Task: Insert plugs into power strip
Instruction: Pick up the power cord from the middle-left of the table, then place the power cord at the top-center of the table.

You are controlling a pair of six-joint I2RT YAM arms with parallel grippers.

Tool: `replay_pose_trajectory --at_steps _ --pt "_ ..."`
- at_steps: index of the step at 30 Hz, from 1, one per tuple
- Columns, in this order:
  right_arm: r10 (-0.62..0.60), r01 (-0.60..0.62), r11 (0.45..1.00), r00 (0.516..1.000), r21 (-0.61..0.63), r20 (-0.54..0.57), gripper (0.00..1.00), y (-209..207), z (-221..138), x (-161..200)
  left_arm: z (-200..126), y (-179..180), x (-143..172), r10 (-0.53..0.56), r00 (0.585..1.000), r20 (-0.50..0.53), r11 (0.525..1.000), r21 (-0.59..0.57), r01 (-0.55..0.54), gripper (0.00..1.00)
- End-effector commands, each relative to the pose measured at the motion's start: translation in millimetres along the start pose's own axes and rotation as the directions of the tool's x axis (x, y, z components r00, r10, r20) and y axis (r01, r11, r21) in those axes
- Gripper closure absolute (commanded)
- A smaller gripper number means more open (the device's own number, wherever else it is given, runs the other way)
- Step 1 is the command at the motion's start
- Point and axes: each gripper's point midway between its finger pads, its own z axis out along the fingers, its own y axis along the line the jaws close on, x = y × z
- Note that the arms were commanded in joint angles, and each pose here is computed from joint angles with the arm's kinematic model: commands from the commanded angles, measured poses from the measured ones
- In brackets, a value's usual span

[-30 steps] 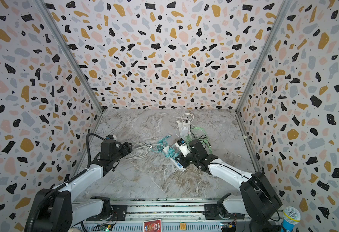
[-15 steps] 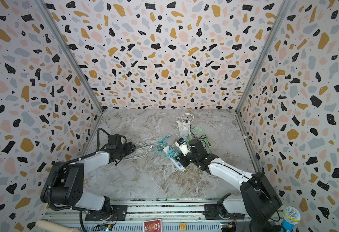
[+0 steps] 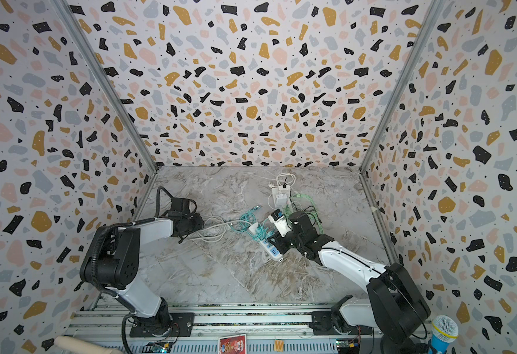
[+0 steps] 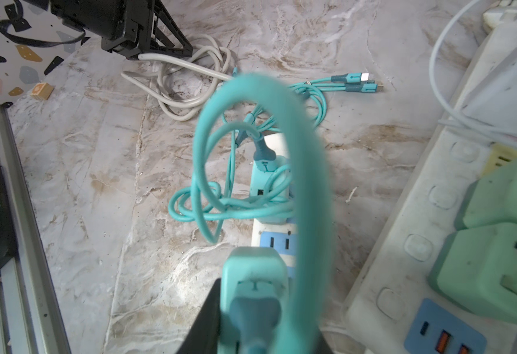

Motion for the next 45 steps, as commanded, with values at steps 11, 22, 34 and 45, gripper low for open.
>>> replay_pose_trajectory --at_steps 11,22,34,45 --pt "-0.001 0.001 1.000 1.000 -0.017 0.017 0.98 3.2 -4.4 -15.5 -76.0 -91.9 -120.0 0.090 0.939 0.333 0.968 0.194 -0.161 1.00" --pt "-0.005 0.006 0.996 1.000 -0.086 0.012 0.97 18.9 -5.0 -15.9 -52.6 -180.5 -180.3 0.303 0.849 0.433 0.854 0.272 -0.444 1.00" --pt "-0.100 0.131 0.979 0.976 -0.157 0.192 0.97 54.2 -57.8 -100.5 6.8 -209.8 -162.0 0.396 0.841 0.368 0.822 0.266 -0.504 1.00" --pt "-0.159 0.266 0.940 0.895 -0.214 0.417 0.97 91.5 -118.3 -183.8 33.9 -194.8 -123.5 0.381 0.887 0.260 0.835 0.315 -0.451 0.72"
